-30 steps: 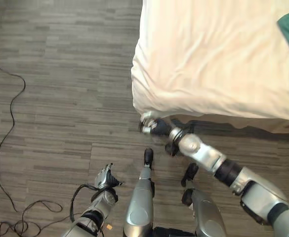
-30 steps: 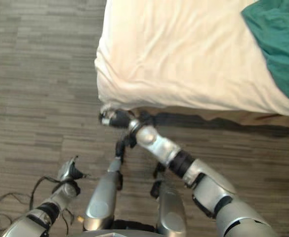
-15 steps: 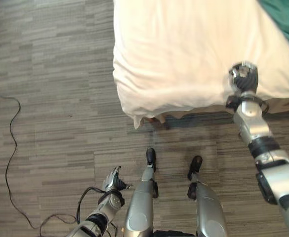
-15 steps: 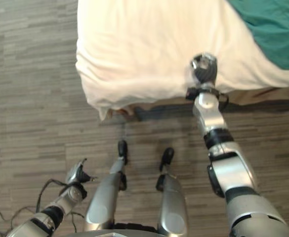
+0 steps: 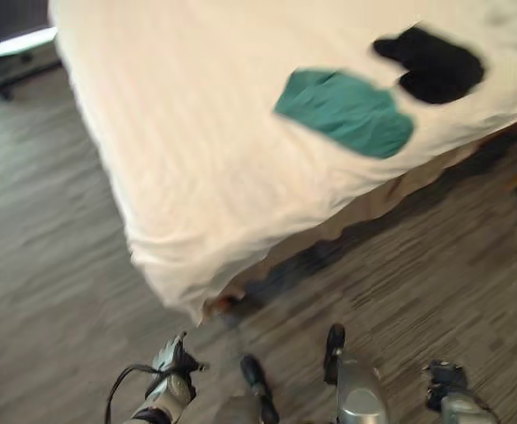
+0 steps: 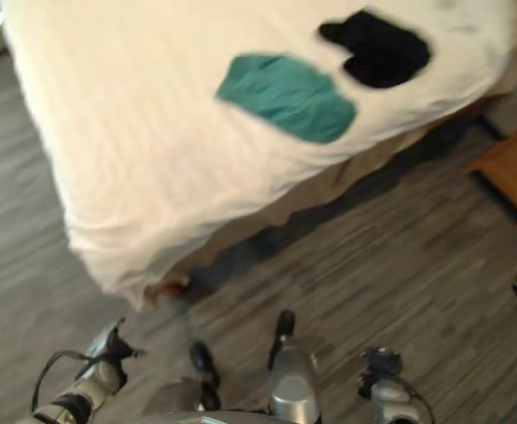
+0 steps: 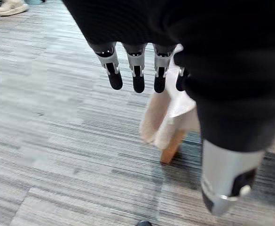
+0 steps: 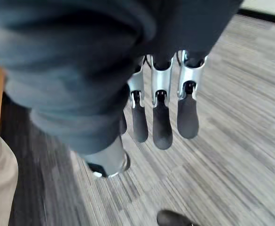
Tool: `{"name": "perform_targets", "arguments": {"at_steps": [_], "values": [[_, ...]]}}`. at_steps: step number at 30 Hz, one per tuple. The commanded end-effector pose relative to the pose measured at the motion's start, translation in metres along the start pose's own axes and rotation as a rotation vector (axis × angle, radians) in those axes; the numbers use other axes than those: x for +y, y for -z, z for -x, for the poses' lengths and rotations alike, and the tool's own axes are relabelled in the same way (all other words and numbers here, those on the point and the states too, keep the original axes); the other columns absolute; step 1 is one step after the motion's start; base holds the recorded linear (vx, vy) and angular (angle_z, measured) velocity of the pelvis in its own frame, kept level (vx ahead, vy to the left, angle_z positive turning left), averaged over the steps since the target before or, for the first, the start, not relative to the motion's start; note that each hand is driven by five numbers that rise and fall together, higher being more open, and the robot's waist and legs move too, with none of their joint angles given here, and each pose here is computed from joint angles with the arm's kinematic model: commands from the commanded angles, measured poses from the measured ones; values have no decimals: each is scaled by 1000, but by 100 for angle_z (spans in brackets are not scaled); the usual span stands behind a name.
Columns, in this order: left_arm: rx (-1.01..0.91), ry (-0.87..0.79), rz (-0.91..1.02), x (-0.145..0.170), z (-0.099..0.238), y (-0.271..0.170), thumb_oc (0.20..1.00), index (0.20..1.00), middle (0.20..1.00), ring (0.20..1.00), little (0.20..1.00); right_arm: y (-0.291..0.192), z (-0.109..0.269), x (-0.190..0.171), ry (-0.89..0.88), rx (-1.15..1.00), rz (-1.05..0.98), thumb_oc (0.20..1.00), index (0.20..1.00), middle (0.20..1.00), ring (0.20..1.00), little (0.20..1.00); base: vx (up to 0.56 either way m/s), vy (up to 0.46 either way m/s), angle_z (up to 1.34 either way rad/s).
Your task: Tidy up the quilt and then pick up the clothes from the bed and put them into the laundry hamper.
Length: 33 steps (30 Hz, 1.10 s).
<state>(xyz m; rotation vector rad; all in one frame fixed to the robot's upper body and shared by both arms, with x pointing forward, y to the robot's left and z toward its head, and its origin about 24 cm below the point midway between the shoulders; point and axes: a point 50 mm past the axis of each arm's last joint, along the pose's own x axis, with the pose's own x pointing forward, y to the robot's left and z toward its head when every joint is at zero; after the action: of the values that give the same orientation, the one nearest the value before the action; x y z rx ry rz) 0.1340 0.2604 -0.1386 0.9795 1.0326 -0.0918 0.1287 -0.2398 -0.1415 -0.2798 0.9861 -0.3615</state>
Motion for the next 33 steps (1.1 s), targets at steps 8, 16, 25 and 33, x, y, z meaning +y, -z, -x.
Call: {"name": "perform_targets", "arguments": {"at_steps": [8, 16, 25, 33], "values": [[-149, -34, -131, 8, -6, -49, 1000, 1000, 1000, 1000, 1000, -12, -5, 3, -82, -73, 362, 1000, 1000, 1000, 1000, 1000, 264, -129, -162], [-195, -25, -103, -1, -3, -63, 1000, 1000, 1000, 1000, 1000, -22, -7, 10, -107, -115, 483, 1000, 1000, 1000, 1000, 1000, 392, 274, -184], [-189, -48, -122, 9, -6, -62, 1000, 1000, 1000, 1000, 1000, -23, -4, 15, -96, -105, 353, 1000, 1000, 1000, 1000, 1000, 402, 183, -29], [-156, -11, -197, 2, -5, -47, 1000, 1000, 1000, 1000, 1000, -4, -1, 14, -92, -46, 322, 1000, 1000, 1000, 1000, 1000, 627, -82, 39]]}}
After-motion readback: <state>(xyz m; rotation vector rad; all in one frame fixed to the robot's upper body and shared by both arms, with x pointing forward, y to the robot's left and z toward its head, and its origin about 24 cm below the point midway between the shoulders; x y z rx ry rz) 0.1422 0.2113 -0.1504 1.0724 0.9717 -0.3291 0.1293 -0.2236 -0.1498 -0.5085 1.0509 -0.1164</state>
